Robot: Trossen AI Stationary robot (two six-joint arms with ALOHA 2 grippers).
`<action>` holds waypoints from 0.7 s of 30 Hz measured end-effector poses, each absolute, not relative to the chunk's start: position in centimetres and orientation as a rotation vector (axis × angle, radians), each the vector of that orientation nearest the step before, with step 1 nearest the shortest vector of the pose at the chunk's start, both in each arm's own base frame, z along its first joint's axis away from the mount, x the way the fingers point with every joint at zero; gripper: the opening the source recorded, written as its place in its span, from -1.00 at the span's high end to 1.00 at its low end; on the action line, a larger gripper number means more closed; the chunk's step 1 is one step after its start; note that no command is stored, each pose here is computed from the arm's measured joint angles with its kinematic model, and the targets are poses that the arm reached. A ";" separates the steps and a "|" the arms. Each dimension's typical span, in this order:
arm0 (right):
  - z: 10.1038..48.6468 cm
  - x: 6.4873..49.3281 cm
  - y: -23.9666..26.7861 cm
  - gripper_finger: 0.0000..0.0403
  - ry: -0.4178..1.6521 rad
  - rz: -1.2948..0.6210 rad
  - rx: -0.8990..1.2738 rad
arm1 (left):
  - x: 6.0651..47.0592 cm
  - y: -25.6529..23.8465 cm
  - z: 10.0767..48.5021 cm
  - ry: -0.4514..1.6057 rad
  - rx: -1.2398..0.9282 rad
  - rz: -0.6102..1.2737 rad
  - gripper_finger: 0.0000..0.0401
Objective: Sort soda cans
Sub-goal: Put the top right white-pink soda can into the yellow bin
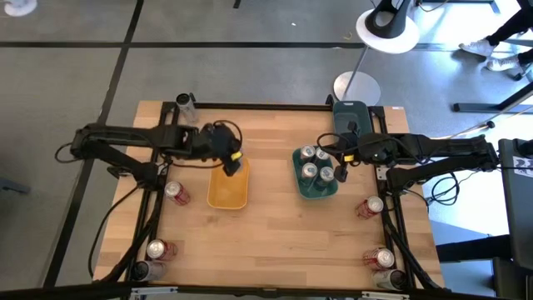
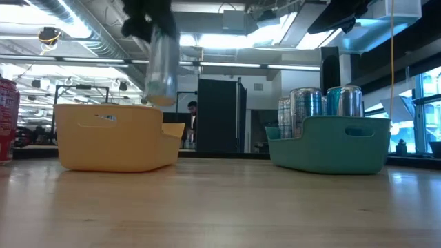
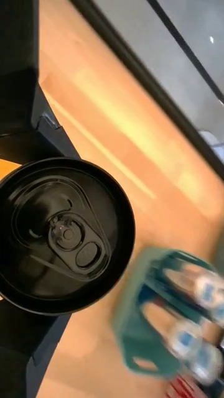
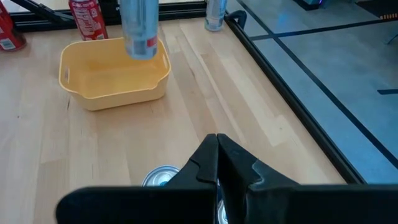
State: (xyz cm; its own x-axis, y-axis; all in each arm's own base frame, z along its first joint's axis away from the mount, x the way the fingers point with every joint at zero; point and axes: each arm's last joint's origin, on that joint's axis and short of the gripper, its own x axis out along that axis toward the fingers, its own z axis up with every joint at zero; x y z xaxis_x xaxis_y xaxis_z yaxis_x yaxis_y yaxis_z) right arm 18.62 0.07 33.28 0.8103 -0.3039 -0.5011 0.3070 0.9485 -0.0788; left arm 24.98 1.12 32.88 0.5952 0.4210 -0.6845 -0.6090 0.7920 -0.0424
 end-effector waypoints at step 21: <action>32.6 19.7 0.1 0.97 0.558 -0.352 -0.010 | 24.7 0.4 23.3 0.663 -0.331 0.725 -0.31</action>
State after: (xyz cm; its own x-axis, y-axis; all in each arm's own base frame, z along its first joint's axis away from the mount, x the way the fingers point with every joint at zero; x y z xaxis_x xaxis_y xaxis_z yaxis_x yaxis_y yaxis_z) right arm 19.74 0.07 32.65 0.7900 -0.3299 -0.5168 0.3247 0.9401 -0.1037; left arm 24.68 0.40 23.33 0.5588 0.5017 -0.6604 -0.7023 0.7098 -0.0551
